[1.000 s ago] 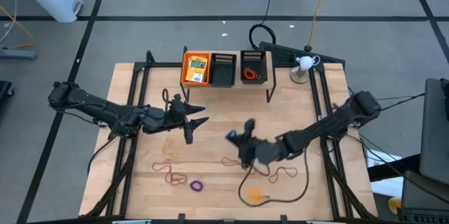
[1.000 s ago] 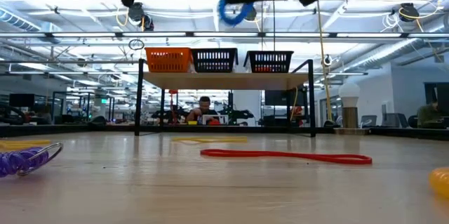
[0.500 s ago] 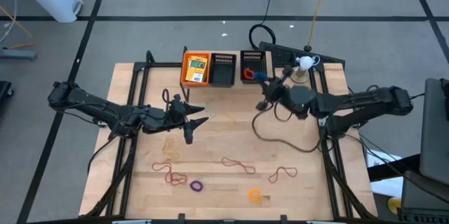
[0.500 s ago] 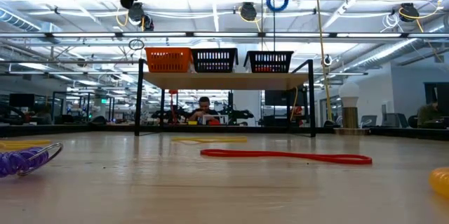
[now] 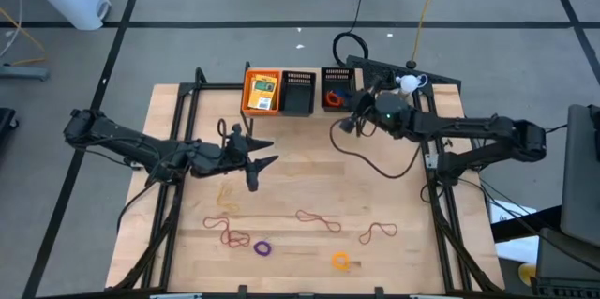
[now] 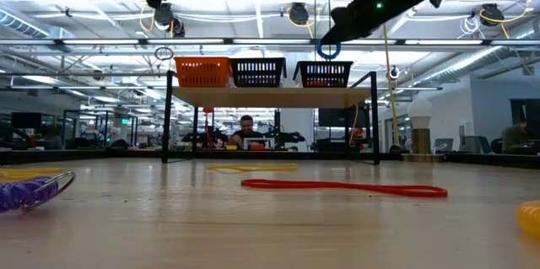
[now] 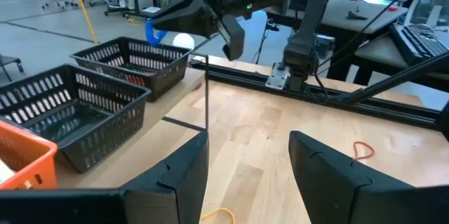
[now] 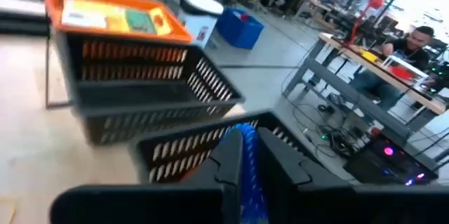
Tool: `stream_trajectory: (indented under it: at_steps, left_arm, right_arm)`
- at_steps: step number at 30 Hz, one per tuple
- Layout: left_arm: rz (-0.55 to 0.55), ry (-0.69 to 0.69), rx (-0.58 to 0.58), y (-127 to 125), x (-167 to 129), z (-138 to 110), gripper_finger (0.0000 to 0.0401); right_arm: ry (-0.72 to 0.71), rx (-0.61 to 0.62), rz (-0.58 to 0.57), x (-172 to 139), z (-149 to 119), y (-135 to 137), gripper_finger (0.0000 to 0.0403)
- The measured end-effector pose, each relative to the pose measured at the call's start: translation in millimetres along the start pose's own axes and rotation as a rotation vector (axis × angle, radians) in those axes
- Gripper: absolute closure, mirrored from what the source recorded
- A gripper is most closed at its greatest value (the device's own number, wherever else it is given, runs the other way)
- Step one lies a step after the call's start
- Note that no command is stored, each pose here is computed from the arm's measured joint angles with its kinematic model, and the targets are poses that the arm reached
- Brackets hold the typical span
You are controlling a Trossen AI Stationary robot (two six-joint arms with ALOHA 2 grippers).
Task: Pick & Place Office Desk Supplies
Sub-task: Put the blue spring keychain into the right black bin on the shelf, then put the yellow spring keychain into the right black bin on the shelf
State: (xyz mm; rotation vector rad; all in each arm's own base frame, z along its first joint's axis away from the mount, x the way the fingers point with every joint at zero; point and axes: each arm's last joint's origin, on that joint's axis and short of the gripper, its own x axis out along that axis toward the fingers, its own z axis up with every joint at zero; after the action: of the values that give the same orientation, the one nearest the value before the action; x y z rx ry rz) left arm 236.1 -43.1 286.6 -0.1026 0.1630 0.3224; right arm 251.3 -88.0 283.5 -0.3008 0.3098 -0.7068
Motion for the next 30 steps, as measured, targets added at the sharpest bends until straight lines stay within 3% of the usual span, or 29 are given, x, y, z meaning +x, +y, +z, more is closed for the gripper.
stream_trajectory:
  at_steps: [8,15,18,21,25,28,30]
  left_arm:
    - [0.026,-0.001,-0.012,5.8,3.0,0.9,0.0206]
    - [0.025,0.000,-0.034,5.6,2.9,0.7,0.0206]
    - [0.026,0.005,-0.030,5.7,2.9,0.1,0.0206]
    - [0.026,0.009,-0.003,5.8,2.9,-0.2,0.0206]
    - [0.022,0.010,0.055,5.6,2.9,-0.2,0.0206]
    - [0.017,-0.001,0.029,5.3,2.9,0.9,0.0206]
    - [0.014,-0.012,0.004,5.0,2.9,2.2,0.0206]
  right_arm:
    - [-0.144,0.061,-0.021,1.0,13.1,-8.5,0.0299]
    - [-0.174,0.014,-0.037,0.4,16.2,-9.7,0.0214]
    - [-0.194,-0.015,0.028,-4.9,19.1,-3.2,0.0183]
    - [-0.280,-0.021,0.250,-16.6,26.1,10.7,0.0162]
    - [-0.341,0.084,0.726,-37.6,30.7,39.5,0.0153]
    - [-0.302,0.157,1.060,-58.2,18.2,68.6,0.0156]
    - [-0.261,0.152,1.163,-72.8,0.3,92.1,0.0160]
